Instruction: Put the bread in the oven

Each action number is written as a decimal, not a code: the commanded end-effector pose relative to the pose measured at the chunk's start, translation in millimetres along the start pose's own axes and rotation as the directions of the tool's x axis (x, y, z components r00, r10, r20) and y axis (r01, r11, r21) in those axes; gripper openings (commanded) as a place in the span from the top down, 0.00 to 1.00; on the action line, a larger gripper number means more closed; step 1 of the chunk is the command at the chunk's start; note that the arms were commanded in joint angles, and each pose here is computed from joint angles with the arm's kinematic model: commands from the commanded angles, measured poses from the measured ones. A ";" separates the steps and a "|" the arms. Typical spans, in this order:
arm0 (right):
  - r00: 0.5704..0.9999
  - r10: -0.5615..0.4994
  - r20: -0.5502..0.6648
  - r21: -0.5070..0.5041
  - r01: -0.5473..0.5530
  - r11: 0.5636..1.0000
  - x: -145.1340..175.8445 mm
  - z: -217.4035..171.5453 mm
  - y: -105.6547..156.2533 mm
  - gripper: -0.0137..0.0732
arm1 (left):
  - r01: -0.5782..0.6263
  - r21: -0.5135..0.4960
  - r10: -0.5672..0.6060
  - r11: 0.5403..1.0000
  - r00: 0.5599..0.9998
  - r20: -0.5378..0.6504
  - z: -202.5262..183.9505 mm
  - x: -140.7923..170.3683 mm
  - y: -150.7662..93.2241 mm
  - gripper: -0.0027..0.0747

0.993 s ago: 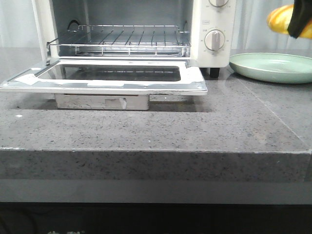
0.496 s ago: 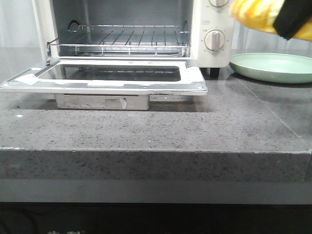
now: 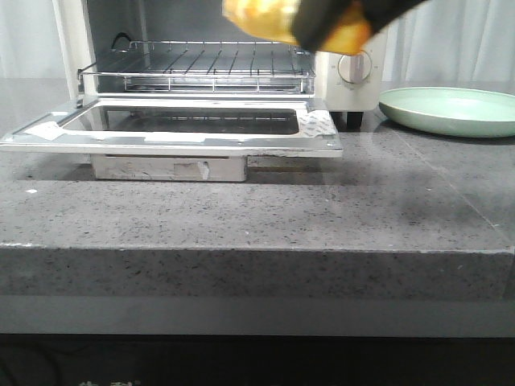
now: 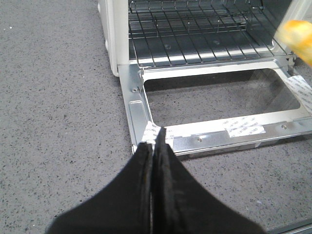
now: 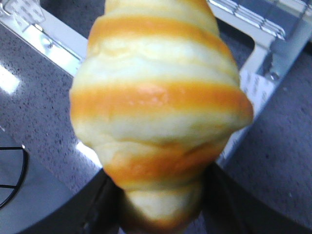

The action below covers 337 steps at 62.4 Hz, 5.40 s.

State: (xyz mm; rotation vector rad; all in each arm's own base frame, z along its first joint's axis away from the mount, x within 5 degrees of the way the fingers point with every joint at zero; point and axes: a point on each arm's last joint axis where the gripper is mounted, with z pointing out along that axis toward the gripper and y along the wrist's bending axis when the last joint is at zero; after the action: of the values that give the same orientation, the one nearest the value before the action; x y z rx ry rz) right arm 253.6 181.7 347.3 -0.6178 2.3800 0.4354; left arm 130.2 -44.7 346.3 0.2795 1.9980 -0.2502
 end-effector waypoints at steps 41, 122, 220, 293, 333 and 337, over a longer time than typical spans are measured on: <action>0.951 -0.277 0.139 0.334 0.218 0.917 -125.4 69.8 15.3 0.58 | 0.003 0.005 -0.003 1.000 0.995 0.105 -5.8 -15.0 -0.7 0.99; 0.974 -0.181 0.137 0.282 0.137 0.950 -68.2 6.0 0.9 0.14 | 0.001 0.004 -0.002 1.000 0.995 0.105 -5.8 -15.0 -0.7 0.99; 0.871 0.028 0.491 0.299 -0.198 0.934 141.0 -154.7 -48.7 0.92 | 0.001 0.004 -0.002 1.000 0.995 0.103 -5.8 -14.9 -0.7 0.99; 0.871 0.020 0.491 0.306 -0.194 0.932 140.9 -154.9 -49.1 0.92 | 0.113 -0.222 0.001 0.969 0.890 0.457 -28.3 132.7 22.6 0.99; 0.873 0.021 0.487 0.306 -0.194 0.932 141.2 -153.9 -49.3 0.92 | 0.123 -0.223 0.019 0.967 0.837 0.546 -18.4 160.1 24.3 0.99; 0.873 0.021 0.487 0.306 -0.194 0.932 141.2 -153.9 -49.3 0.92 | 0.123 -0.223 0.019 0.967 0.837 0.546 -18.4 160.1 24.3 0.99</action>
State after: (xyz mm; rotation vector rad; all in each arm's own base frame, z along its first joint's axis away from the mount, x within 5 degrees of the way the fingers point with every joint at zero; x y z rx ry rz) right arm 104.5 26.3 348.7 -0.1686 2.0477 0.1764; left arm 56.2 -2.8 207.0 -0.0043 1.5301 -0.0818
